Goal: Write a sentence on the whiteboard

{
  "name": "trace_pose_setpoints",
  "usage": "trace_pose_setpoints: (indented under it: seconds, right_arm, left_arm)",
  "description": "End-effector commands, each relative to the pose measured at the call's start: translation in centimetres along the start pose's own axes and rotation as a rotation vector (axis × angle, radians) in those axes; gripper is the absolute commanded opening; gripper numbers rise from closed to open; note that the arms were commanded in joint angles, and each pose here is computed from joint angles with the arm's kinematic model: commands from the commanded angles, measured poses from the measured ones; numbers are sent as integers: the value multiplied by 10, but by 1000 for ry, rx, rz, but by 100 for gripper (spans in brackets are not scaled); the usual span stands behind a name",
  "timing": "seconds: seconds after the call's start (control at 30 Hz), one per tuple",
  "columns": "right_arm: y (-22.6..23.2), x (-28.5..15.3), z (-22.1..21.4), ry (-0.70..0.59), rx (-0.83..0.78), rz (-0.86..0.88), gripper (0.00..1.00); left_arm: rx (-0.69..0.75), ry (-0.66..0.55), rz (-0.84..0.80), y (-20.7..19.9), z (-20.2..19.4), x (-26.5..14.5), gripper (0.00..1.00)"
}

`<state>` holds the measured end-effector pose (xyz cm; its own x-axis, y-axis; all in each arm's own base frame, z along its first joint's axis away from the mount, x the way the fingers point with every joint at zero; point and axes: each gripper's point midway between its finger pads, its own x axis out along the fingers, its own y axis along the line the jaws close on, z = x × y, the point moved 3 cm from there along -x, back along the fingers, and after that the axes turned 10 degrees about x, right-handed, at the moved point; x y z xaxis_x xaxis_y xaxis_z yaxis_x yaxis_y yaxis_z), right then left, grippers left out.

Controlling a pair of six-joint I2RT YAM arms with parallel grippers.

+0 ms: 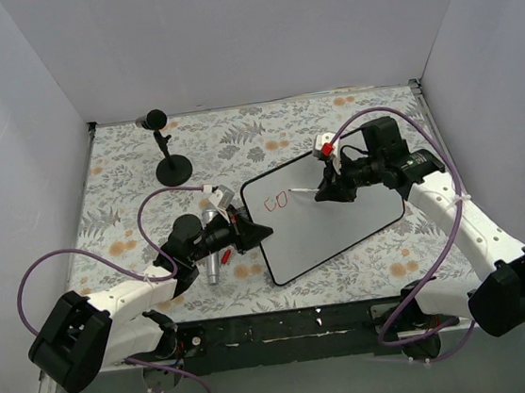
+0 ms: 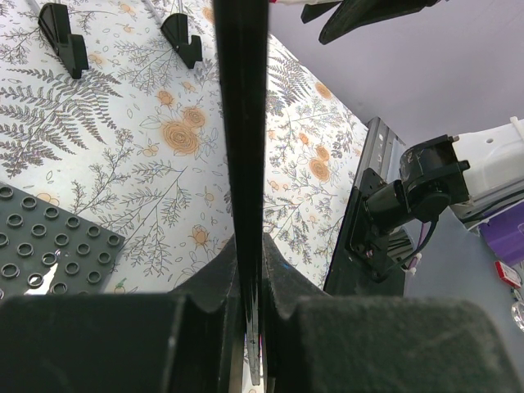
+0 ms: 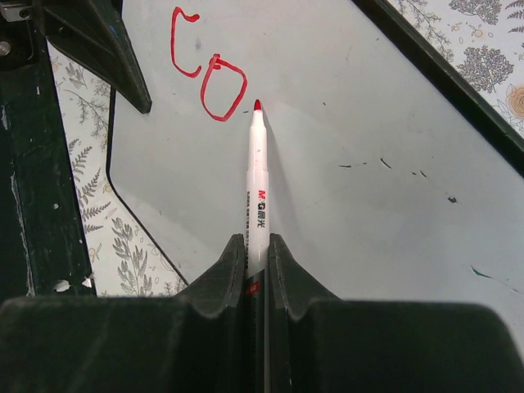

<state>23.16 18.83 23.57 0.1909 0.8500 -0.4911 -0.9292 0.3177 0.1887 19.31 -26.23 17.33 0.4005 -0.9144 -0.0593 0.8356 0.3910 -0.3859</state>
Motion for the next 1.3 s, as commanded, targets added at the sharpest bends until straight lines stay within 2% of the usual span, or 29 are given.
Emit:
trace_pose_setpoints:
  seconds: [0.0, 0.83, 1.27]
  right_arm:
    - [-6, 2, 11, -37, -12, -8, 1]
    - [2, 3, -24, 49, 11, 7, 1]
    - [-12, -8, -20, 26, 21, -56, 1]
  left_arm:
    - [65, -16, -5, 0, 3, -1, 0]
    - [69, -22, -1, 1, 4, 0, 0]
    - [69, -15, -2, 1, 4, 0, 0]
